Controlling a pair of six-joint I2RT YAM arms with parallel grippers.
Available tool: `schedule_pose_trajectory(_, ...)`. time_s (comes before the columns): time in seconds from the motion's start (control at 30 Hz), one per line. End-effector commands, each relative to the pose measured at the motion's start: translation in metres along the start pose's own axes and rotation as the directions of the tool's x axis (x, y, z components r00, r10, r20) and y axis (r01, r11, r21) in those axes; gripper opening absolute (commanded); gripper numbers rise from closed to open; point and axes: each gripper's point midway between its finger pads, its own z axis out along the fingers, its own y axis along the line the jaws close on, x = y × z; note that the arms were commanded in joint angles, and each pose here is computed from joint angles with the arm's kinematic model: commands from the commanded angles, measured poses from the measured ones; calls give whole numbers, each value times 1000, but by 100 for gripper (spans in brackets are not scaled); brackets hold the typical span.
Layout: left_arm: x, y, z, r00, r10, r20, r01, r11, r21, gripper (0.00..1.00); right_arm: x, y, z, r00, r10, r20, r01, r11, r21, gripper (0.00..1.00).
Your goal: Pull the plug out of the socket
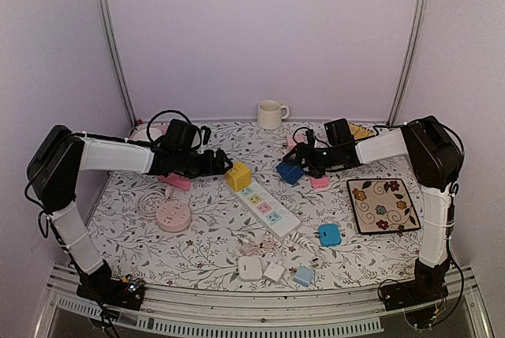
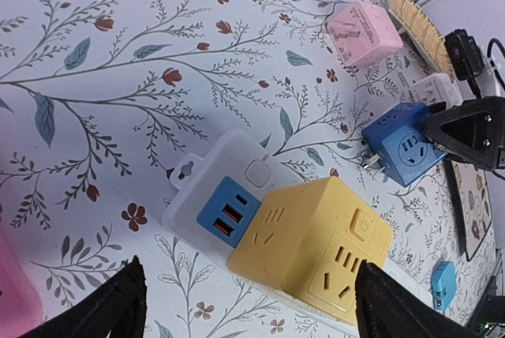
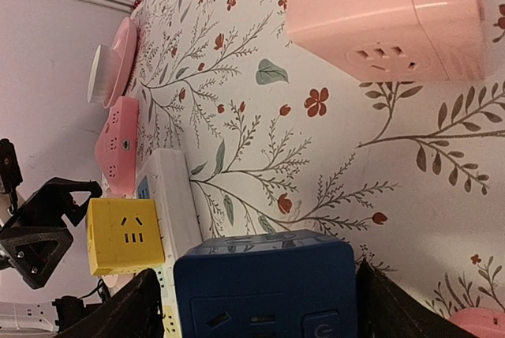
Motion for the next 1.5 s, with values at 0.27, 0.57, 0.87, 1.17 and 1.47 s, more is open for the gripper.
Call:
schedule_pose_trajectory(0.27, -3, -5, -10, 1000, 19, 17, -19, 1000, 5, 92, -3, -20, -20, 998, -56, 41, 50, 987, 151, 90)
schedule_pose_trajectory(0.57, -2, -6, -10, 1000, 19, 18, -19, 1000, 11, 92, 3, -28, -44, 995, -79, 68, 60, 968, 245, 93)
schedule_pose_trajectory(0.87, -5, -8, -12, 999, 33, 28, -34, 999, 16, 92, 3, 0, -51, 979, -193, 68, 159, 928, 338, 94)
schedule_pose_trajectory(1.17, -1, 0, -19, 999, 11, 37, -12, 1000, 14, 92, 2, 64, -38, 921, -386, 45, 338, 853, 397, 94)
schedule_pose_trajectory(1.47, -1, 22, -15, 995, -100, 25, 99, 994, 56, 91, 31, 122, 10, 845, -534, -34, 508, 781, 364, 95)
